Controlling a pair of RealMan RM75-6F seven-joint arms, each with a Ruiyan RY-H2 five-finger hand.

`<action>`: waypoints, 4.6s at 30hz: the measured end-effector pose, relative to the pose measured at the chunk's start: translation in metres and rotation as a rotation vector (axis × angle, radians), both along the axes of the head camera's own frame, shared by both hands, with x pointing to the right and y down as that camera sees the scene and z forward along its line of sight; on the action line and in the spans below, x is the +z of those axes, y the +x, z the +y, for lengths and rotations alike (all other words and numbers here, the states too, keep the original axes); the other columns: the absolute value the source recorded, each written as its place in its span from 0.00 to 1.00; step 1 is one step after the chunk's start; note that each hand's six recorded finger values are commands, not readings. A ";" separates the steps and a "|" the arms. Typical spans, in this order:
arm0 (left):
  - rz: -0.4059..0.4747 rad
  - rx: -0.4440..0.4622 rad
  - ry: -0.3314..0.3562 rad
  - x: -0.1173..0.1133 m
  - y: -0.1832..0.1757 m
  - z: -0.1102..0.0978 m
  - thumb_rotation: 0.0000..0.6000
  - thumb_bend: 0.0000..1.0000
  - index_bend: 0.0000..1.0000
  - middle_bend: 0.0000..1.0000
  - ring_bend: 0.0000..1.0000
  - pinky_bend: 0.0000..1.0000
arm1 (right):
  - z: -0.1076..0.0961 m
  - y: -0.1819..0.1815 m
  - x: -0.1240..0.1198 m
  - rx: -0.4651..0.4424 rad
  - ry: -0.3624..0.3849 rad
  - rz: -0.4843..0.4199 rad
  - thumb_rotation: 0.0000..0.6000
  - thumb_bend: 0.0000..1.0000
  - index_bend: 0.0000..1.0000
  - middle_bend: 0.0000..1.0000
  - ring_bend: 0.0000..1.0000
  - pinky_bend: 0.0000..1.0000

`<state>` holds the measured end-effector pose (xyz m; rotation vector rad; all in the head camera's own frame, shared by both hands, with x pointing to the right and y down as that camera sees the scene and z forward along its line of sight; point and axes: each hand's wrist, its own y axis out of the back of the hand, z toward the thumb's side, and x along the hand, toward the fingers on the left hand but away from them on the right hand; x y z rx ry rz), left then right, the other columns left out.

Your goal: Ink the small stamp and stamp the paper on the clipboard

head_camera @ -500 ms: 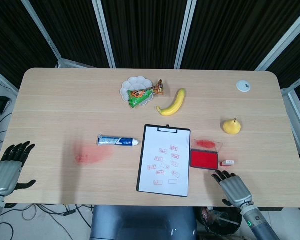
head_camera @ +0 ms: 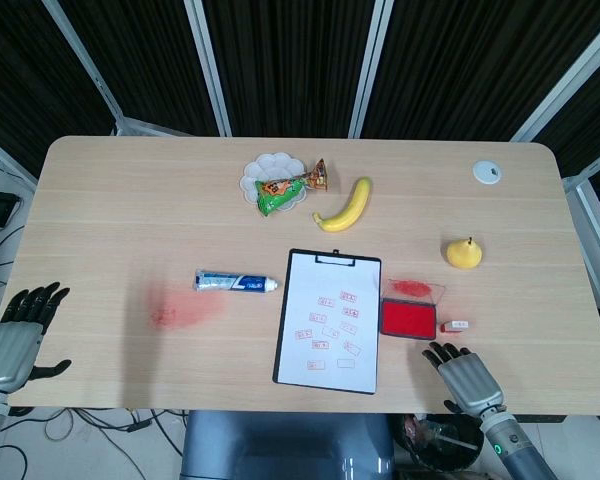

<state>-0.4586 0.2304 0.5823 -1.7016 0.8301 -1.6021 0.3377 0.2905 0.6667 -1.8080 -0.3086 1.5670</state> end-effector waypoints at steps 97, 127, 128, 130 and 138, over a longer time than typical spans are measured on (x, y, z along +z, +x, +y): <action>0.059 -0.051 0.034 0.001 -0.002 -0.012 1.00 0.02 0.00 0.00 0.00 0.00 | -0.085 0.012 0.045 0.269 0.131 0.087 1.00 0.32 0.45 0.41 0.70 0.78; 0.051 -0.055 0.021 0.002 -0.002 -0.011 1.00 0.02 0.00 0.00 0.00 0.00 | -0.087 0.022 0.048 0.290 0.153 0.101 1.00 0.38 0.52 0.47 0.70 0.78; 0.051 -0.054 0.021 0.002 -0.002 -0.011 1.00 0.02 0.00 0.00 0.00 0.00 | -0.087 0.022 0.048 0.290 0.154 0.100 1.00 0.38 0.52 0.47 0.70 0.78; 0.051 -0.054 0.021 0.002 -0.002 -0.011 1.00 0.02 0.00 0.00 0.00 0.00 | -0.088 0.021 0.047 0.290 0.159 0.098 1.00 0.38 0.52 0.47 0.70 0.78; 0.049 -0.053 0.019 0.002 -0.002 -0.011 1.00 0.02 0.00 0.00 0.00 0.00 | -0.087 0.023 0.046 0.292 0.161 0.103 1.00 0.38 0.52 0.47 0.71 0.78</action>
